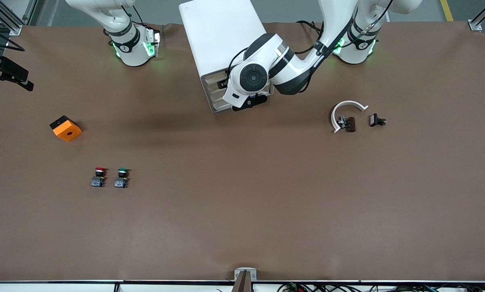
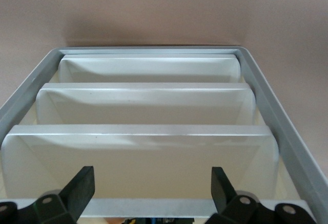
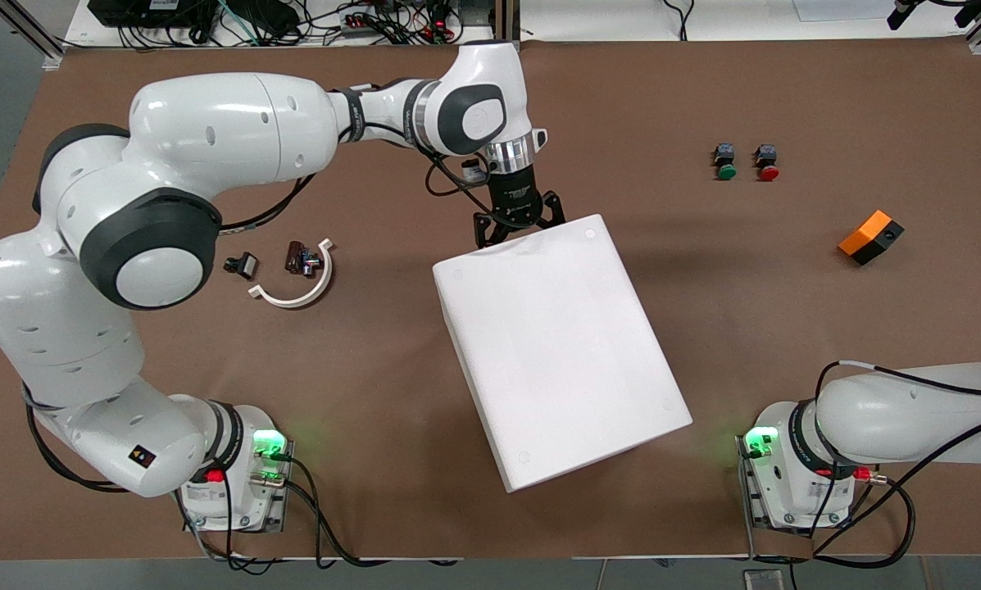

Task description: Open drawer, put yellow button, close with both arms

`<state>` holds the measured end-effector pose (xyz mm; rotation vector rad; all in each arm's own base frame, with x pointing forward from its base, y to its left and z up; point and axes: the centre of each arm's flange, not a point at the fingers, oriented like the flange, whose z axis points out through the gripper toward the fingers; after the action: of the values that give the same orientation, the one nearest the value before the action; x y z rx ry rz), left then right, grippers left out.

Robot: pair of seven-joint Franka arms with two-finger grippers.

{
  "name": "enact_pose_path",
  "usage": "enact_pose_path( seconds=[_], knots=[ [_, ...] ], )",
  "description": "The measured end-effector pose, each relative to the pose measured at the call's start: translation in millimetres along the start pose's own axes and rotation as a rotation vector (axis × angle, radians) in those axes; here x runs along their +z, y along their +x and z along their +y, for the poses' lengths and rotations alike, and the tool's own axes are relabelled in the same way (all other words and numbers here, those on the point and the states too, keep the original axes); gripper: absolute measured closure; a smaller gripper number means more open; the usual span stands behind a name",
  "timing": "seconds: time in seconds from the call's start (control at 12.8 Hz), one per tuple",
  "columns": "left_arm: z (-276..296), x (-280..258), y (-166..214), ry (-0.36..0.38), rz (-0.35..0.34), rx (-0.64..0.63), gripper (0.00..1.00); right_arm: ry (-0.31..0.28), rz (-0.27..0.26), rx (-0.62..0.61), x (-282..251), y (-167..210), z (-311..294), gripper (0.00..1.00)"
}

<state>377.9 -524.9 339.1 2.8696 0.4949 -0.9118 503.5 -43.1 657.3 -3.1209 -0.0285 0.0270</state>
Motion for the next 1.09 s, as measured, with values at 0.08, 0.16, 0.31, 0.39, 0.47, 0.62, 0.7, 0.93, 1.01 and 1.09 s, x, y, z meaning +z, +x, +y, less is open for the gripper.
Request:
enact_pose_path(
  seconds=[0.08,0.16,0.31,0.39,0.47,0.62,0.7,0.93,1.01,1.09],
  knots=[
    [-1,-6,5,-0.01,0.002,-0.008,0.0,0.0,0.004,-0.01,-2,-1,-1,0.0],
    [-4,-17,16,-0.028,0.006,-0.025,0.0,0.0,0.009,-0.017,-4,-2,-1,0.0],
    [-19,-54,53,-0.083,0.027,-0.075,0.0,-0.001,0.023,-0.023,-7,-3,-1,0.0],
    [-29,-74,72,-0.105,0.05,-0.094,0.0,-0.002,0.027,-0.025,-8,-3,0,0.0],
    [-39,-94,90,-0.12,0.088,-0.108,0.0,-0.002,0.03,-0.025,-8,-3,0,0.0],
    [-58,-134,119,-0.141,0.178,-0.129,0.0,-0.002,0.032,-0.025,-9,-3,1,0.0],
    [-69,-153,130,-0.146,0.224,-0.14,0.0,-0.002,0.034,-0.024,-9,-4,1,0.0],
    [-113,-206,159,-0.135,0.374,-0.184,0.0,-0.002,0.041,-0.021,-12,-5,3,0.0],
    [-130,-221,169,-0.125,0.422,-0.203,0.0,-0.002,0.046,-0.018,-12,-5,4,0.0],
    [-147,-236,180,-0.114,0.467,-0.224,0.0,-0.002,0.05,-0.015,-12,-5,6,0.0]
  ],
)
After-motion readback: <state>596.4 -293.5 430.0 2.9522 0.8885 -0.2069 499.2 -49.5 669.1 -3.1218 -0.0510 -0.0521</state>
